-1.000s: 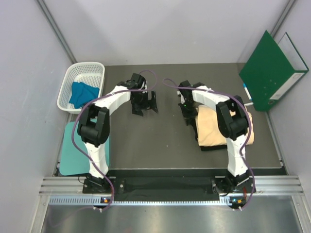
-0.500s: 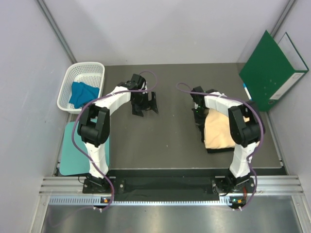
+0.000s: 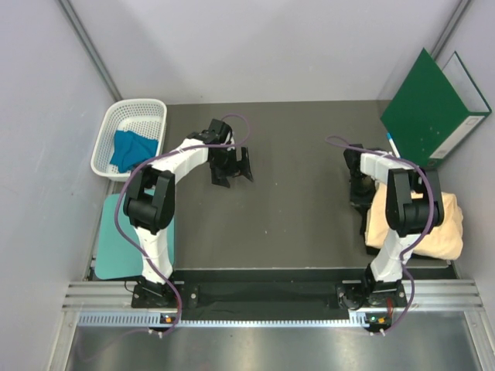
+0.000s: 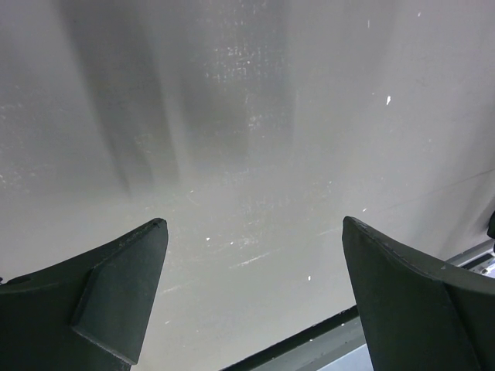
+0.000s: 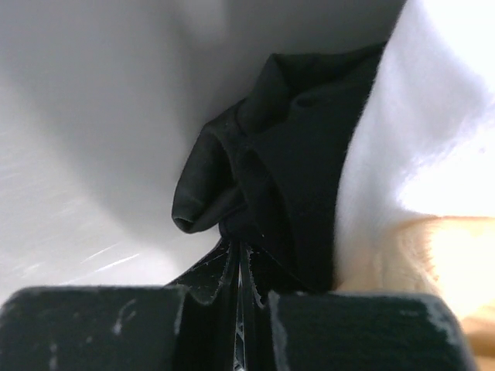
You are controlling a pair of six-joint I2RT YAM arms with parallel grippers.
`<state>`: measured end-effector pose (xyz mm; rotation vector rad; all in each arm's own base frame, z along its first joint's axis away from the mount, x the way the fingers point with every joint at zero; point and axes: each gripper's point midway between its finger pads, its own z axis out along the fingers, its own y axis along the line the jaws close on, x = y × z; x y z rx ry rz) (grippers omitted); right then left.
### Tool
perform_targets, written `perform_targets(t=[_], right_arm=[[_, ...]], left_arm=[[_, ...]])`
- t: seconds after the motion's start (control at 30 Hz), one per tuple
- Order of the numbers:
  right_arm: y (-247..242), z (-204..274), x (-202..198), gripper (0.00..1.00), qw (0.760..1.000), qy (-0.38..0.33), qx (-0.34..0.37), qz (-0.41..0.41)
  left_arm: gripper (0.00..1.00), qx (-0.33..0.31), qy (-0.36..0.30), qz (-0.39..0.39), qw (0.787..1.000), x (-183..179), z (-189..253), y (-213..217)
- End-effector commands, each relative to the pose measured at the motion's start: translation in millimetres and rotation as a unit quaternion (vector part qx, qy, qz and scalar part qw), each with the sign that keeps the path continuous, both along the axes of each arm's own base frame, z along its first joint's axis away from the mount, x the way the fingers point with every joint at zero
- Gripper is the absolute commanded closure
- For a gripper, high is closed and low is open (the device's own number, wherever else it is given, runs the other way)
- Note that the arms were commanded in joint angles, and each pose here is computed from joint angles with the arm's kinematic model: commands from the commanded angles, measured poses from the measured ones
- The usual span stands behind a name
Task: Fold and stack the t-shirts
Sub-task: Put the neatly folded tshirt into the corner of the board with the right arm
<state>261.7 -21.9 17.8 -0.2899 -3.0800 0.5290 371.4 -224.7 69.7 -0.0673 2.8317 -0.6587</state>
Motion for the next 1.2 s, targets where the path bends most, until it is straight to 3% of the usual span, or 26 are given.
perform_targets(t=[0.0,0.2,0.33,0.47,0.5,0.57,0.6,0.7,0.93,1.17], right_arm=[[-29.5,16.6,-10.6,1.00,0.998,0.003,-0.065,-0.008],[-20.3,34.8,1.8,1.00,0.998,-0.029,-0.059,0.003],[27.4,59.0,28.8,1.00,0.993,-0.093,0.001,0.076],[88.3,92.3,62.0,0.72,0.971,-0.182,0.055,0.147],[98.4,98.3,71.5,0.53,0.965,-0.203,0.065,0.153],[125.1,114.7,88.7,0.38,0.950,-0.237,0.102,0.173],[134.1,118.5,98.9,0.19,0.944,-0.252,0.111,0.179],[160.1,130.3,124.5,0.01,0.929,-0.276,0.140,0.201],[213.9,159.8,186.6,0.00,0.901,-0.311,0.176,0.245],[240.5,148.1,209.7,0.00,0.902,-0.299,0.180,0.255]], left_arm=[[0.01,-0.026,-0.040,0.000,0.999,9.8,28.5,-5.6],[0.01,-0.018,-0.049,-0.008,0.999,12.7,32.3,-3.6],[0.01,0.004,-0.065,-0.009,0.998,17.2,35.9,3.6],[0.01,0.042,-0.077,-0.011,0.996,22.3,37.5,16.6],[0.01,0.049,-0.084,-0.010,0.995,24.6,40.8,19.0],[0.01,0.073,-0.091,-0.008,0.993,25.8,41.9,28.4],[0.01,0.080,-0.096,-0.005,0.992,27.1,43.6,32.6],[0.01,0.097,-0.097,0.004,0.991,28.6,43.7,45.6],[0.01,0.104,-0.090,0.034,0.990,41.6,39.6,80.1],[0.01,0.080,-0.108,0.038,0.990,61.8,44.4,101.9]])
